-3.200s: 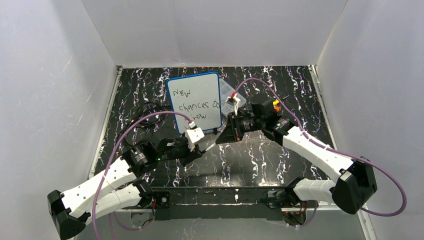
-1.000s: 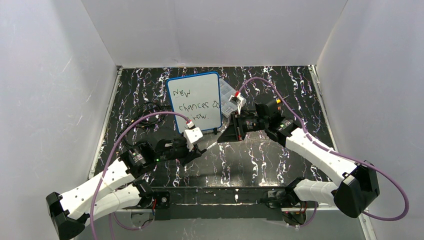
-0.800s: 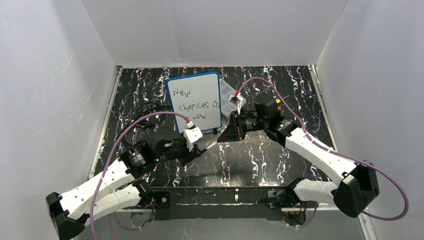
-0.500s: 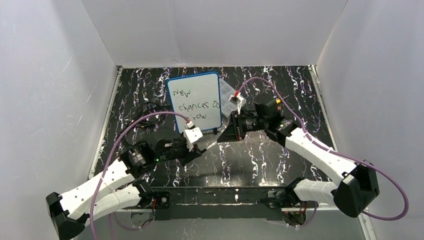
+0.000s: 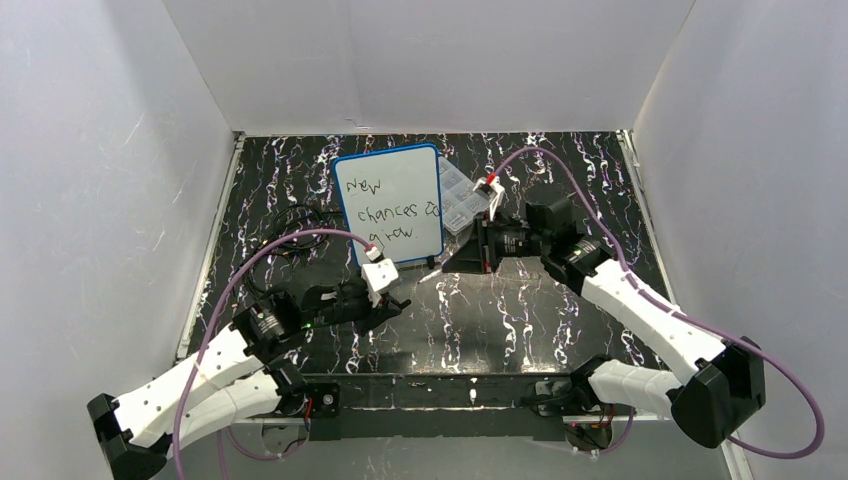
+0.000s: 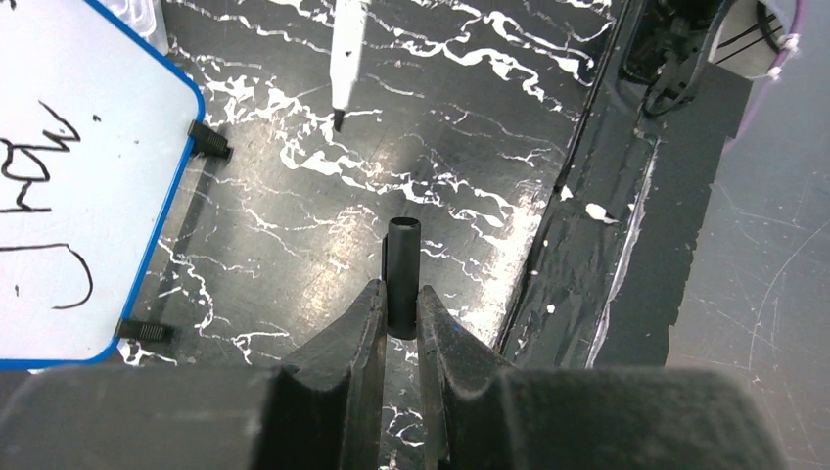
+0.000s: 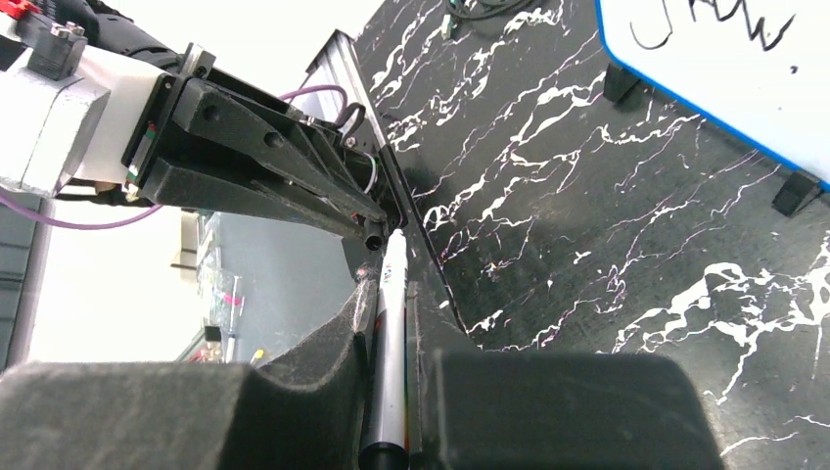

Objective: Write a sentence on the whiteboard
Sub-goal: Close the whiteboard marker at the center of the board.

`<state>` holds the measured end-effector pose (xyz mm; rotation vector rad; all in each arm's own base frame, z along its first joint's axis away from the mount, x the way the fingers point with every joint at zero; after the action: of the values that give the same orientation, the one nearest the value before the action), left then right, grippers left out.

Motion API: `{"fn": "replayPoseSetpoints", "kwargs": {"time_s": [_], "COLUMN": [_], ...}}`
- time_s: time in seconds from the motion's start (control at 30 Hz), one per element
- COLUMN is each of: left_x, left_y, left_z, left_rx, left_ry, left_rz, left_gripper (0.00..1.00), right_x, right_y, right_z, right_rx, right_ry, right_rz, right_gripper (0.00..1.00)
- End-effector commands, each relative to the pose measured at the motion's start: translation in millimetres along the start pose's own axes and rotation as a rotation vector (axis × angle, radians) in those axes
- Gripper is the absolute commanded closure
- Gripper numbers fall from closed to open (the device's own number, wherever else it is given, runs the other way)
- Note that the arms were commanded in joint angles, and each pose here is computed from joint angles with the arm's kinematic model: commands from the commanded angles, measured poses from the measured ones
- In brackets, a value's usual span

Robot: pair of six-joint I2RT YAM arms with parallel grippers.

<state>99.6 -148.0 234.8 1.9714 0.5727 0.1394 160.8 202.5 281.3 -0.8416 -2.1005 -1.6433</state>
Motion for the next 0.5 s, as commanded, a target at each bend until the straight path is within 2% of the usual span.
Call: {"fn": "replayPoseSetpoints", "kwargs": {"time_s": [0.0, 0.47], "left_x": [-5, -13], "left_y": [3, 6], "left_z": [-3, 4], "left_rx": [-0.062, -0.077], "left_ry": [-0.062, -0.178], "left_rz": [0.018, 0.0], "left_gripper": [1.0, 1.0], "right_x": [11, 17], "right_y": [3, -17], "right_z": [-13, -19], "right_rx": [-0.026, 0.032], "right_ry": [0.051, 0.11], "right_rz": [-0.033, 0.01], "right_gripper": [0.99, 0.99]}}
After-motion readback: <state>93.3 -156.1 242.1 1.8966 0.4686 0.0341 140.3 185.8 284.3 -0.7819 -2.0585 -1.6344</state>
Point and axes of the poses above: each gripper's point midway between its finger pads, its own z axis out along the fingers, its own x axis along the line the jaws close on, y = z × x, the point moved 10 cm from there along -z, back along the fingers, and after that the axes turned 7 degrees about -z, right-handed, at the moved point
